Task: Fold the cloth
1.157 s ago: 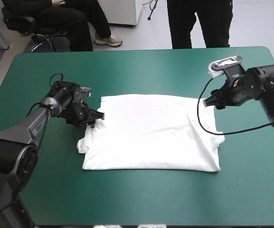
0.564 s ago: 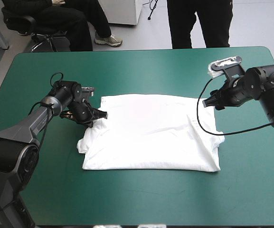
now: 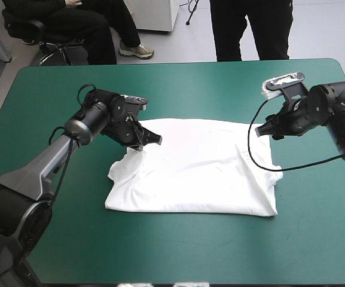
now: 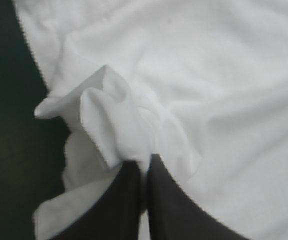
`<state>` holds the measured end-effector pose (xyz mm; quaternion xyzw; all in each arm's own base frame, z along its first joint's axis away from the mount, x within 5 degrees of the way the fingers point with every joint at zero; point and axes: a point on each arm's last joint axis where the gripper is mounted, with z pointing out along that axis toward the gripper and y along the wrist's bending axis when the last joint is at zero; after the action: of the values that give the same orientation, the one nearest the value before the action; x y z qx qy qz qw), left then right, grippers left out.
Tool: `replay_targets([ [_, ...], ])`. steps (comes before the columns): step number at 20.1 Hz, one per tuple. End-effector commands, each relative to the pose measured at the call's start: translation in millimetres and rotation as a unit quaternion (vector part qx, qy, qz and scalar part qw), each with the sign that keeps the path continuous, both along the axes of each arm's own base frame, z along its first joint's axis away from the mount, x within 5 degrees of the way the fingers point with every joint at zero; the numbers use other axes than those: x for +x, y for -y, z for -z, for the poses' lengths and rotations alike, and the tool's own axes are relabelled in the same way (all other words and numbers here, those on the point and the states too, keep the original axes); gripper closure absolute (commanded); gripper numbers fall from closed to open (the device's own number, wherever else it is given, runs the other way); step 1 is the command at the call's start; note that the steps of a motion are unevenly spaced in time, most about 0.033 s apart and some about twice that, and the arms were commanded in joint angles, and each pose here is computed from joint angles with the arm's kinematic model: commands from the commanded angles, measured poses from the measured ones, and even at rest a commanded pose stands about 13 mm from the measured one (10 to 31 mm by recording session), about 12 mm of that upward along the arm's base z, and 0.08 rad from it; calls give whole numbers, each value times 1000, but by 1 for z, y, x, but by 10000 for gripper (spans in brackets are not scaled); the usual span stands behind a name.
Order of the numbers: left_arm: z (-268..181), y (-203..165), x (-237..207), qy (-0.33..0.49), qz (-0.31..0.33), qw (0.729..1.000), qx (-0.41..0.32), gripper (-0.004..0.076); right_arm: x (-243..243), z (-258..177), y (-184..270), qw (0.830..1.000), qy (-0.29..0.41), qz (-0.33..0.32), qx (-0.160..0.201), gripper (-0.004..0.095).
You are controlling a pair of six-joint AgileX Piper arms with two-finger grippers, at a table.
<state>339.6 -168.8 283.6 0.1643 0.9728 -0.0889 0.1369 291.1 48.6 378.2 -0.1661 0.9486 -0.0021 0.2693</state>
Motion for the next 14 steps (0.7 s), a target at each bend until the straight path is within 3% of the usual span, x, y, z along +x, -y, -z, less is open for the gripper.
replay_targets([
  [1,-11,21,-5,29,14,999,-28,741,-7,-21,2,999,47,-3,5,378],
  [6,36,37,7,-20,23,1000,-2,741,-7,-21,2,999,45,-4,3,378],
  [10,42,37,8,-24,37,999,7,735,-8,-21,2,999,44,-8,1,378],
  [13,30,35,3,-20,52,998,7,628,-9,-20,3,999,35,-8,-1,378],
  [14,20,33,0,-14,59,998,4,542,-10,-19,3,1000,25,-7,-6,378],
])
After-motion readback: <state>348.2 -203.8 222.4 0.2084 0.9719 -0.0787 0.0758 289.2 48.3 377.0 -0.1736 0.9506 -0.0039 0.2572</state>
